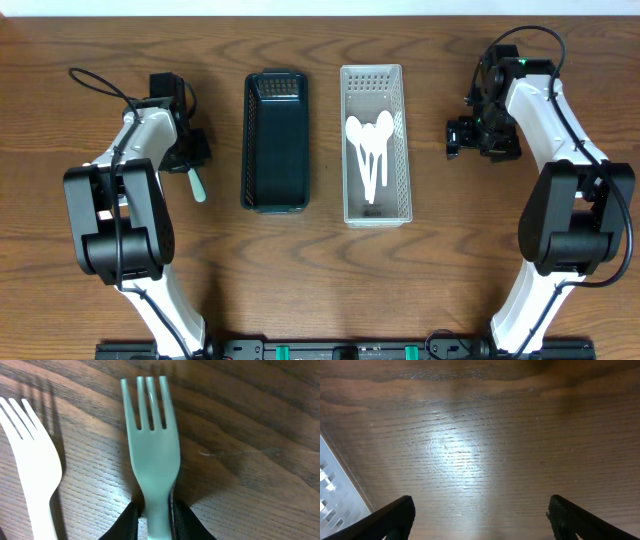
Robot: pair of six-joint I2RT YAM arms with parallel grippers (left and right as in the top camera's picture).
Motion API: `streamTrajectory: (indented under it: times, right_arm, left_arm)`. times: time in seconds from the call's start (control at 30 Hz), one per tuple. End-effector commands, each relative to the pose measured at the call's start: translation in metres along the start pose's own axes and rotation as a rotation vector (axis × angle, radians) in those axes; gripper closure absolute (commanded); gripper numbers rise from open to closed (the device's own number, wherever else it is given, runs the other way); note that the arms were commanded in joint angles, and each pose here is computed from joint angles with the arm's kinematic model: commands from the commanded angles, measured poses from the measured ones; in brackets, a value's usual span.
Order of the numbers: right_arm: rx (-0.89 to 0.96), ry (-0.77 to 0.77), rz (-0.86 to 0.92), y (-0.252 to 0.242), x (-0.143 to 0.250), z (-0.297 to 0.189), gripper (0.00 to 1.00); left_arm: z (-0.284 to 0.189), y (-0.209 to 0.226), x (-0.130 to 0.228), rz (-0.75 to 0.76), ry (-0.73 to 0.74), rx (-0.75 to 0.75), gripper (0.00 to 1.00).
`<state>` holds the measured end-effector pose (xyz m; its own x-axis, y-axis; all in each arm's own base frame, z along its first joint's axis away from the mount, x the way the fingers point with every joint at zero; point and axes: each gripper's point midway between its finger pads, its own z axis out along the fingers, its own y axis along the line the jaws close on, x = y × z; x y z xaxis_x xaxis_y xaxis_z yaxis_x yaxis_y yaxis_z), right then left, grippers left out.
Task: Pack container
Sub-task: 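Lower the left gripper onto the rightmost white fork and grasp it, then carry the fork with the left gripper into the dark green basket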
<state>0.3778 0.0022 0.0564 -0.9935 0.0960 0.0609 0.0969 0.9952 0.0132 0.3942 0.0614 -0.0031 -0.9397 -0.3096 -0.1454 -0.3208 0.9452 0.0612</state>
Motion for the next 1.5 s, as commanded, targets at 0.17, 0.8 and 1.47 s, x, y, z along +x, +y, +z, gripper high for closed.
streamTrajectory:
  times: [0.17,0.8,1.47]
  right_arm:
    - [0.004,0.012,-0.013,-0.002,0.002,0.003,0.11]
    - [0.004,0.012,-0.014,-0.002,0.002,0.003,0.11]
    - [0.004,0.012,-0.014,-0.002,0.002,0.003,0.11]
  left_arm:
    - [0.019,-0.001,0.012,0.005,0.058,-0.011,0.89]
    - [-0.025,-0.002,-0.009,-0.005,-0.056,0.013,0.94]
    - [-0.202,-0.123,0.025,0.485,-0.409,0.307,0.94]
